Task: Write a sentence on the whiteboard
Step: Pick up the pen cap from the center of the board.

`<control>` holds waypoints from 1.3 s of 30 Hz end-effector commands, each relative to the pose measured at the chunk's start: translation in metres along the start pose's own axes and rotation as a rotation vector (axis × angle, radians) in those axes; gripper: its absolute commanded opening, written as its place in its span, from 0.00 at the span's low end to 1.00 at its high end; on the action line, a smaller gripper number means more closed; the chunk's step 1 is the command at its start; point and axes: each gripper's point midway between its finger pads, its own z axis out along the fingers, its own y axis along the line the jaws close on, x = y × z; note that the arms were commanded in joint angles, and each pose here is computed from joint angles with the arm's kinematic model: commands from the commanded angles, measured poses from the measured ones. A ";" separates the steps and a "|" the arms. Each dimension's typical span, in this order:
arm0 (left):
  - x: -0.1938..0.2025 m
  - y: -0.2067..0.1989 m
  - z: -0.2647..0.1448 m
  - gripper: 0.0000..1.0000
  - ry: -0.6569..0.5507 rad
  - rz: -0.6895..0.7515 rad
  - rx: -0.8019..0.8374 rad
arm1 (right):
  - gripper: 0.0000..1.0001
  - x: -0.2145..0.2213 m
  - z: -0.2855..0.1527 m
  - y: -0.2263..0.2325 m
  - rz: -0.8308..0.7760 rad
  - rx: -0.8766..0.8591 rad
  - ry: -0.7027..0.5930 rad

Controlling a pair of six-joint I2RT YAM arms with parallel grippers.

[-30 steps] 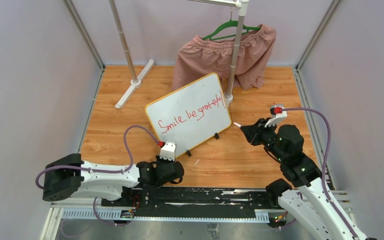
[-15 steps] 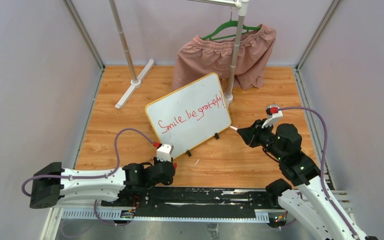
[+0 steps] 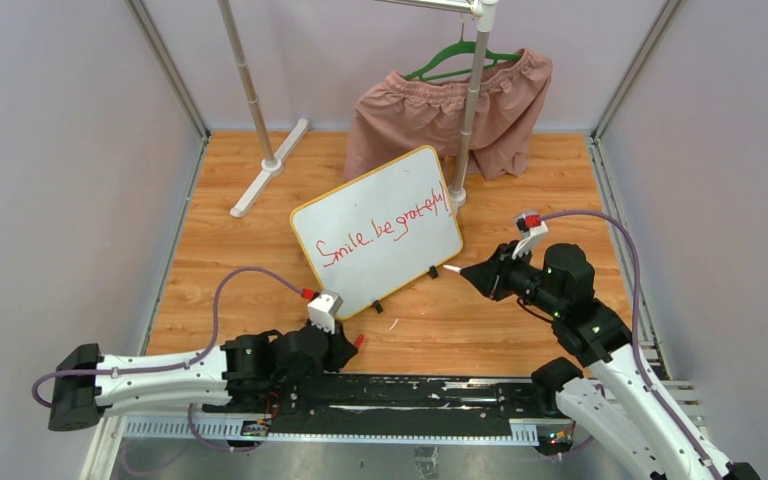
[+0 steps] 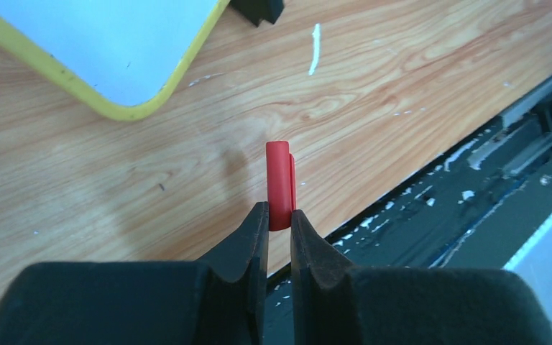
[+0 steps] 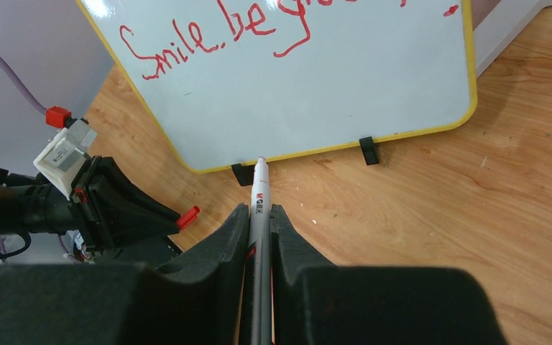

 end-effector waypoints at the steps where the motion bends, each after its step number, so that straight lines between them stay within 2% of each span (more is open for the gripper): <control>1: -0.014 -0.019 -0.004 0.00 -0.059 0.001 0.104 | 0.00 0.007 0.001 0.011 -0.008 -0.073 0.021; 8: -0.038 -0.042 -0.015 0.00 -0.174 -0.011 0.240 | 0.00 0.011 0.004 0.023 -0.002 -0.151 0.048; 18: -0.071 -0.046 -0.030 0.00 -0.326 -0.008 0.274 | 0.00 0.009 0.000 0.028 -0.034 -0.176 0.048; 39: -0.070 -0.038 -0.020 0.00 -0.414 -0.032 0.287 | 0.00 0.041 0.009 0.019 0.026 -0.196 0.100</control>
